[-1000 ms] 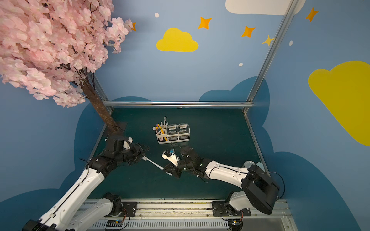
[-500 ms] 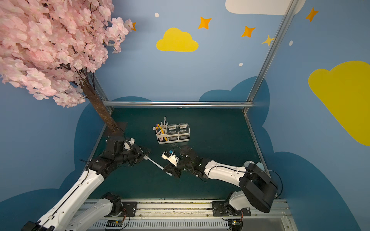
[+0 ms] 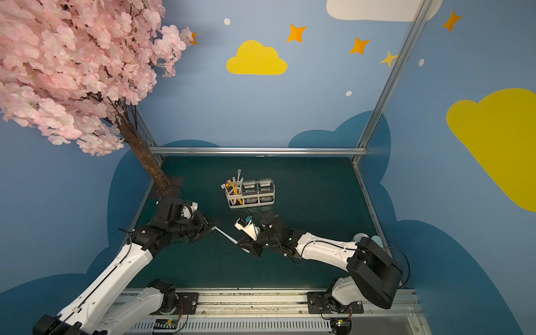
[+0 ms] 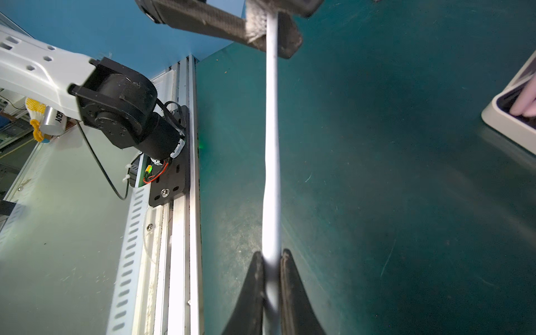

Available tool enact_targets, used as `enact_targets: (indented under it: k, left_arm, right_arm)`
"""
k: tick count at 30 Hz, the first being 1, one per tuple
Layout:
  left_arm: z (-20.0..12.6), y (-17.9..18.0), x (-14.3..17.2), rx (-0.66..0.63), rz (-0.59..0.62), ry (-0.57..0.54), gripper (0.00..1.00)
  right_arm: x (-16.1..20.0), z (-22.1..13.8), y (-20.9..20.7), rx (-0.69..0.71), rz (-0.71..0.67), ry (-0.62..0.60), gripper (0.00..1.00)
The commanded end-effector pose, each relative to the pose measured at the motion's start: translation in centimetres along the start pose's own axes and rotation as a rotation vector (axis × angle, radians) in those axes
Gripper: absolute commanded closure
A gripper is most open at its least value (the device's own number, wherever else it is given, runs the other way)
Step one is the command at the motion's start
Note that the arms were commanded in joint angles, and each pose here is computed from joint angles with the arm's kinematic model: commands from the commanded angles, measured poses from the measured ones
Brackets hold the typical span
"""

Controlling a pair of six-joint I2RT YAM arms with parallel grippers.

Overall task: Place the toothbrush into the toothbrush holder
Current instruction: Pick up the toothbrush from the toothbrush holder.

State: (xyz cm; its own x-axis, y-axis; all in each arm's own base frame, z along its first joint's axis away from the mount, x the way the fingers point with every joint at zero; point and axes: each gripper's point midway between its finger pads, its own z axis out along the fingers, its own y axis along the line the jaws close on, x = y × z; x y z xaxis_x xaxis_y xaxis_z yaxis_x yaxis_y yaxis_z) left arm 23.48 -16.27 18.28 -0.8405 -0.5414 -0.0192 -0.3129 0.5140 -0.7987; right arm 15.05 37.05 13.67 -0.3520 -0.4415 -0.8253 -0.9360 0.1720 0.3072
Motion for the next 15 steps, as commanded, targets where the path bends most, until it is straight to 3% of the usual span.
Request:
enact_targets:
  k: [1,5,15]
  left_arm:
    - [-0.35,-0.57,0.28,-0.003,0.027,0.017,0.75]
    - [-0.21,-0.43,0.24,-0.006,0.029,0.017,0.77]
    - [-0.24,-0.85,-0.19,-0.011,0.044,0.007,0.92]
  right_arm:
    - [-1.97,-0.42,0.63,-0.014,-0.026,-0.043,1.00]
    - [-1.76,-0.27,0.63,-0.018,-0.022,-0.033,1.00]
    - [-1.82,-0.58,0.61,-0.007,-0.030,-0.034,1.00]
